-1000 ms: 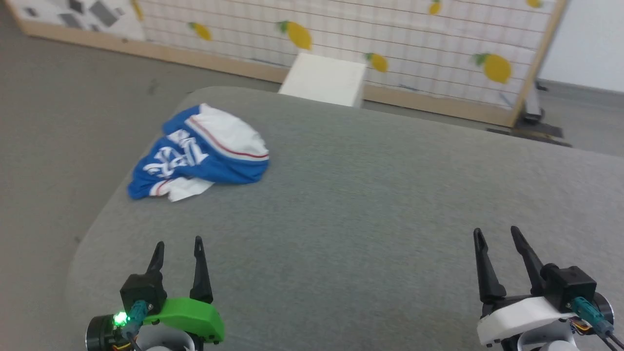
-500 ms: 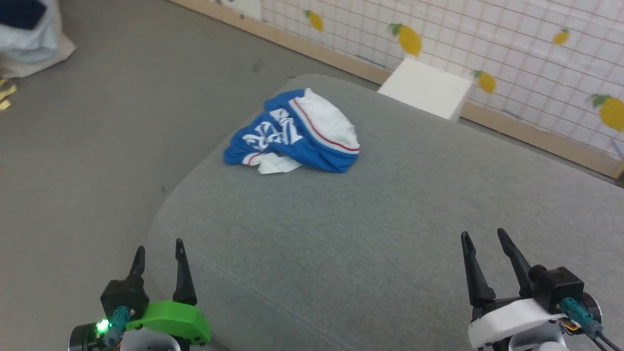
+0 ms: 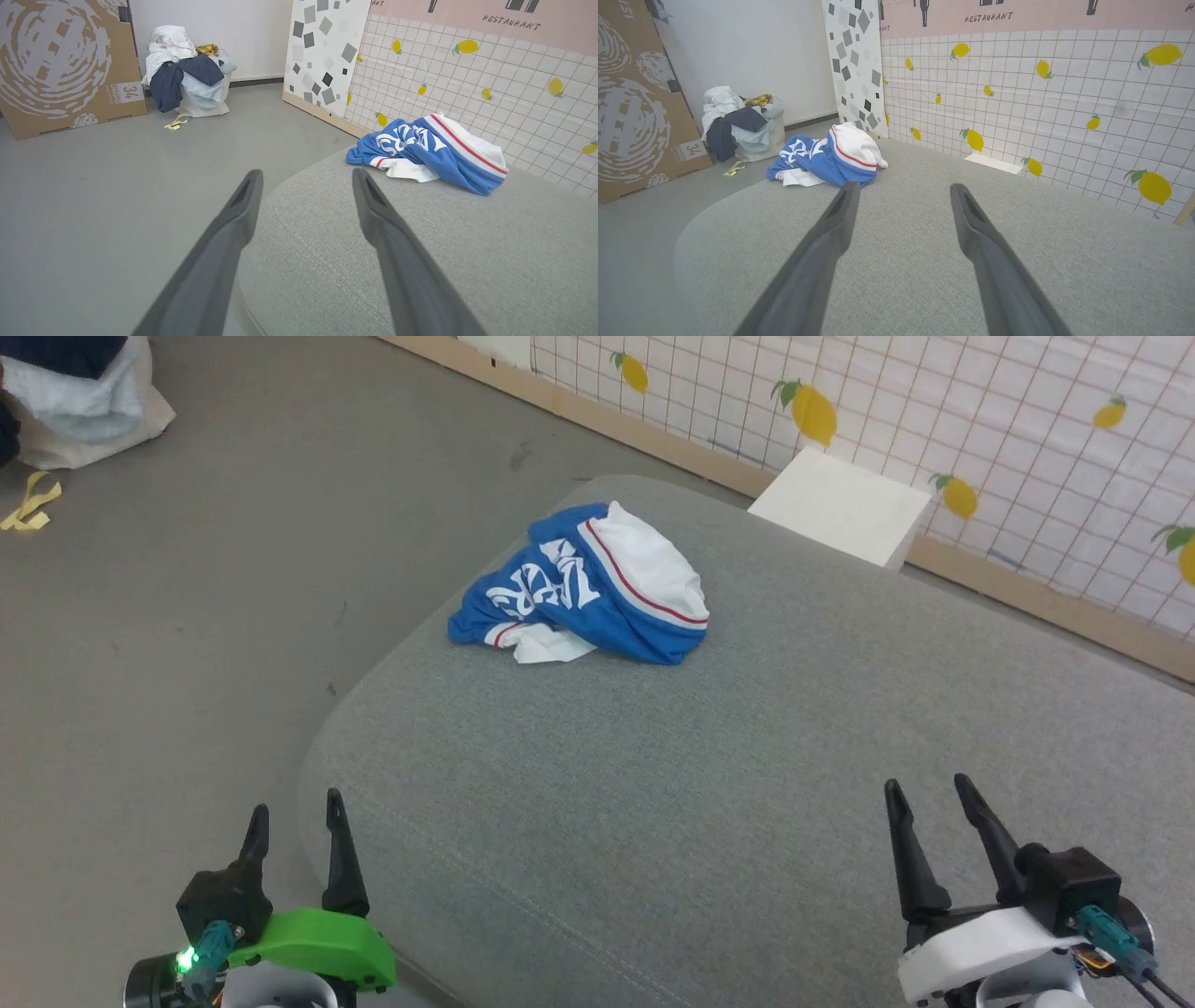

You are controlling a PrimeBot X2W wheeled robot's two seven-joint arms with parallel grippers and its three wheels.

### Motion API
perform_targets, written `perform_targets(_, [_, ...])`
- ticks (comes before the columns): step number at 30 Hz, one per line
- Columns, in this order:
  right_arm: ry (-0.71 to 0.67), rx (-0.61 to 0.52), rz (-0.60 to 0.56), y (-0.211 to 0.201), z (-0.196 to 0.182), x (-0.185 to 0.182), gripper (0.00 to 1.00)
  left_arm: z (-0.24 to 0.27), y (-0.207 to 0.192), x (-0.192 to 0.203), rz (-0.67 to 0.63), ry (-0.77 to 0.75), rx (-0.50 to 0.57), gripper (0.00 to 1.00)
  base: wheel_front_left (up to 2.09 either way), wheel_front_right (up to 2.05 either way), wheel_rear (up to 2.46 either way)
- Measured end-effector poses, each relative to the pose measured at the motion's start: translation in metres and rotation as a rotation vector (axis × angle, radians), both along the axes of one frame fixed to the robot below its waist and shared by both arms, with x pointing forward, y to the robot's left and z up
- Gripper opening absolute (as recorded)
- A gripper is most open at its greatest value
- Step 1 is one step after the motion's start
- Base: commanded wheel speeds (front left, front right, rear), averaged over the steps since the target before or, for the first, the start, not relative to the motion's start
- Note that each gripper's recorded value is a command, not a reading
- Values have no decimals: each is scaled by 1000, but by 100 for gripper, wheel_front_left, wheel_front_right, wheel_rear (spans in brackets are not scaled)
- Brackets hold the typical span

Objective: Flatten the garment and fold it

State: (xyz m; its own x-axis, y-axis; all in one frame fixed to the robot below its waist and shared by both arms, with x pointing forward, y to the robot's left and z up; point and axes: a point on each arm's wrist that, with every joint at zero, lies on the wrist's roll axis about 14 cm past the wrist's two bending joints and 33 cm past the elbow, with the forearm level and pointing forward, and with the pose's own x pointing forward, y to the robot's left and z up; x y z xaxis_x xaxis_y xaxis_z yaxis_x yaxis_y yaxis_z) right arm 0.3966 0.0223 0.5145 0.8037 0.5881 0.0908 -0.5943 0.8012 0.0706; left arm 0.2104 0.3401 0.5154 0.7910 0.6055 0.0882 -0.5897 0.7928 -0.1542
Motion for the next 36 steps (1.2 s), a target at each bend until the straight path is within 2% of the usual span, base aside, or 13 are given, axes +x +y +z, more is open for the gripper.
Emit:
perform_targets(6, [8,16,-23,-5,-4,13,100,19,6,24,-23,-36,14,100,0,0,0])
perform_targets(12, [-52,30,-6,9,11,38,100,82,27,85,-73,-138,69,100,0,0,0])
perform_targets(18, [-40,65,-31,6,0,69,100,116,54,159,-103,-132,23,100,0,0,0])
perform_targets(22, [18,77,-68,-7,-27,84,100,109,72,206,-129,-20,-34,100,0,0,0])
perform_targets(28, [96,74,-182,-50,-66,97,100,51,75,269,-197,274,-194,100,0,0,0])
perform_targets(32, [138,59,-256,-81,-86,99,100,6,76,292,-175,435,-327,100,0,0,0])
perform_targets(36, [173,41,-336,-113,-103,98,100,-51,59,303,-159,604,-497,100,0,0,0])
